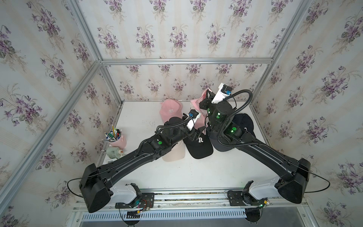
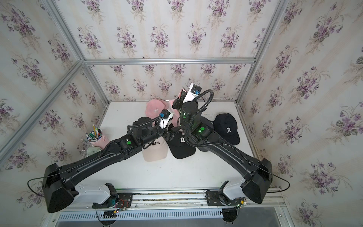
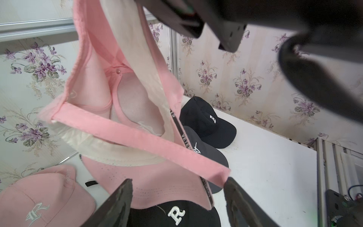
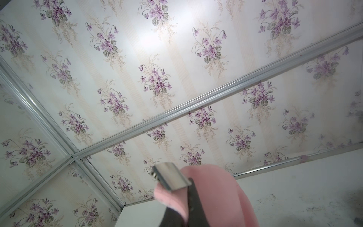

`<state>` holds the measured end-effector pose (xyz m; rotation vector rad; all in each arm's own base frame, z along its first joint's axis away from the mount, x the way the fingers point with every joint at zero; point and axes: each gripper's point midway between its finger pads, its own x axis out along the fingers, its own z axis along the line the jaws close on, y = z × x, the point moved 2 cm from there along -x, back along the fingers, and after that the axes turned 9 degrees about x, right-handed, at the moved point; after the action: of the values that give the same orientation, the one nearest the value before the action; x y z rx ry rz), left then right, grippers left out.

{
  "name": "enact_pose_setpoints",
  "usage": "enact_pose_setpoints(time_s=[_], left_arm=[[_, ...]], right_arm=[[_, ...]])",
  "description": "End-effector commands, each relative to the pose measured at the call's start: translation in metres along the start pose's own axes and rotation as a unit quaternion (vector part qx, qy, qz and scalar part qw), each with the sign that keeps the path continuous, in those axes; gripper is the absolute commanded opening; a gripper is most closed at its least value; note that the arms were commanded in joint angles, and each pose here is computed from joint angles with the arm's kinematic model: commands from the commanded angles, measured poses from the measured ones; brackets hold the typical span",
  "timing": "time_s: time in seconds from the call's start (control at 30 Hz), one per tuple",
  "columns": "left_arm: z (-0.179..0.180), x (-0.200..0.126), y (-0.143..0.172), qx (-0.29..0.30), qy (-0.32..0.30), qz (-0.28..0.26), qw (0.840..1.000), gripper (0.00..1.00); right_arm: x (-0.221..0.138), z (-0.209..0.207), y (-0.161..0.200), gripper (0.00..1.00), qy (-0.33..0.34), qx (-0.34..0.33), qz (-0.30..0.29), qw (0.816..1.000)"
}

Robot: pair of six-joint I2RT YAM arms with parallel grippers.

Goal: Open the adjustable buckle of the baseball cap
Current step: Place the baseball cap at the center of the board.

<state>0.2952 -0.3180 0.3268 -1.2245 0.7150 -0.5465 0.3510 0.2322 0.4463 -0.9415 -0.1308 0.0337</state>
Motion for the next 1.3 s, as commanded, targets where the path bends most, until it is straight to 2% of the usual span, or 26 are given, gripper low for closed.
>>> enact_pose_setpoints(time_s=[0.0,0.2,0.53,0.67,0.87,1.07,1.17,1.27], left_arm=[[0.006,0.007,-0.014,-0.011,-0.020,-0.033,0.999,0.74],[-0.004,0.029,0.000,-0.020,0.008,-0.014,1.000,0.74],[-0.007,0.052,0.008,-0.041,0.017,-0.001,0.999,0.73],[-0.006,0.054,0.006,-0.053,0.016,-0.004,0.998,0.70],[-0.012,0.046,-0.001,-0.073,0.037,-0.026,0.996,0.72],[-0.013,0.058,0.009,-0.075,0.037,-0.008,0.996,0.74],[-0.010,0.063,0.014,-0.081,0.026,0.006,0.996,0.72],[-0.007,0.064,0.015,-0.083,0.015,0.006,0.996,0.65]], right_arm=[[0.000,-0.003,-0.008,0.00,0.015,0.023,-0.016,0.999],[-0.001,-0.005,-0.008,0.00,0.022,0.024,-0.019,0.999],[-0.001,-0.012,-0.009,0.00,0.039,0.030,-0.026,0.998],[-0.001,-0.015,-0.009,0.00,0.048,0.030,-0.029,0.998],[-0.003,-0.020,-0.012,0.00,0.064,0.025,-0.036,0.997],[-0.004,-0.020,-0.015,0.00,0.064,0.030,-0.037,0.997],[-0.006,-0.021,-0.016,0.00,0.065,0.032,-0.036,0.997],[-0.008,-0.023,-0.016,0.00,0.066,0.034,-0.036,0.997]])
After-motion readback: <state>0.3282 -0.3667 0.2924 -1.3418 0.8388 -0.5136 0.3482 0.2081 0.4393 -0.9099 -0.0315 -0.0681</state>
